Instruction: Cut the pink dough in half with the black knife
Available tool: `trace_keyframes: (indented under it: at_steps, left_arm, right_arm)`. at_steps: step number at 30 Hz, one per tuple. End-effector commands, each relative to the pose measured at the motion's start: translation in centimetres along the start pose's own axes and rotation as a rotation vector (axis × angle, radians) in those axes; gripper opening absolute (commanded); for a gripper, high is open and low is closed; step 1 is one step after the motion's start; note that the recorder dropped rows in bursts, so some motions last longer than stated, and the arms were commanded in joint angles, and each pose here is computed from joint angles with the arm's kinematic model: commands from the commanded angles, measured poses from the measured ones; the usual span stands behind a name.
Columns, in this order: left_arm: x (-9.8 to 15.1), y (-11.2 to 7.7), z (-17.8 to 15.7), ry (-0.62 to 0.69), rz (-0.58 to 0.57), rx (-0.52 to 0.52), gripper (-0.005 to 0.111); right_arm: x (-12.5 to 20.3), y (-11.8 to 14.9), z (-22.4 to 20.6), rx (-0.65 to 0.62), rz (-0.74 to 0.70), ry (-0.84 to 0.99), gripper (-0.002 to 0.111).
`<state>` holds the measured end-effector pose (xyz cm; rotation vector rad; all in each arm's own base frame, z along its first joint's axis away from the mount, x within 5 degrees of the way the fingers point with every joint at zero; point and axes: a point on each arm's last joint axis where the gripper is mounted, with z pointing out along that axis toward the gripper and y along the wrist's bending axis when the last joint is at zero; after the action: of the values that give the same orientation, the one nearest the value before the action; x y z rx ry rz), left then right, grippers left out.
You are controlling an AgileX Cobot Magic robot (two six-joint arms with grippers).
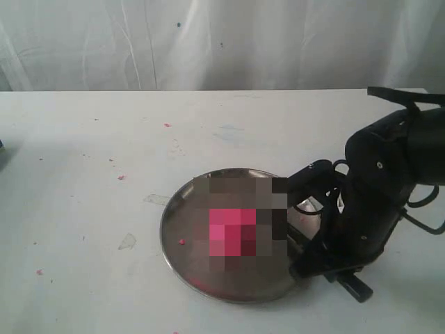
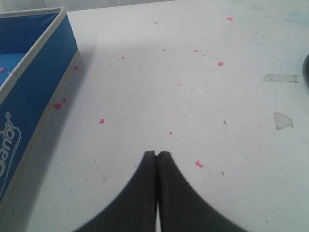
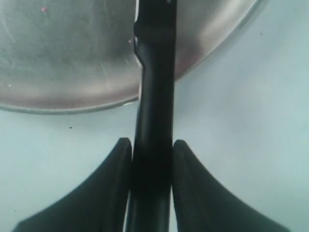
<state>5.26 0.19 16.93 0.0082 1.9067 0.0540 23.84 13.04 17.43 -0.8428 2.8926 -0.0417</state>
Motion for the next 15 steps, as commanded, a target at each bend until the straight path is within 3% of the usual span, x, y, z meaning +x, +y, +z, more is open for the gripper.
trace_keyframes:
  at_steps: [1,5,10,15]
  left_arm:
    - [0.04,-0.01,0.01,-0.003,0.000,0.001,0.000]
    - [0.04,-0.01,0.01,-0.003,0.000,0.001,0.000]
    - [0.04,-0.01,0.01,-0.003,0.000,0.001,0.000]
    - [0.04,-0.01,0.01,-0.003,0.000,0.001,0.000]
  right_arm:
    - [0.20,0.08,0.59,-0.011,0.006,-0.058,0.005]
    - [-0.05,0.08,0.57,-0.011,0.006,-0.085,0.007]
    - [-0.01,0.08,0.57,-0.011,0.006,-0.081,0.025]
    - [0.00,0.18,0.57,-0.023,0.019,-0.080,0.027]
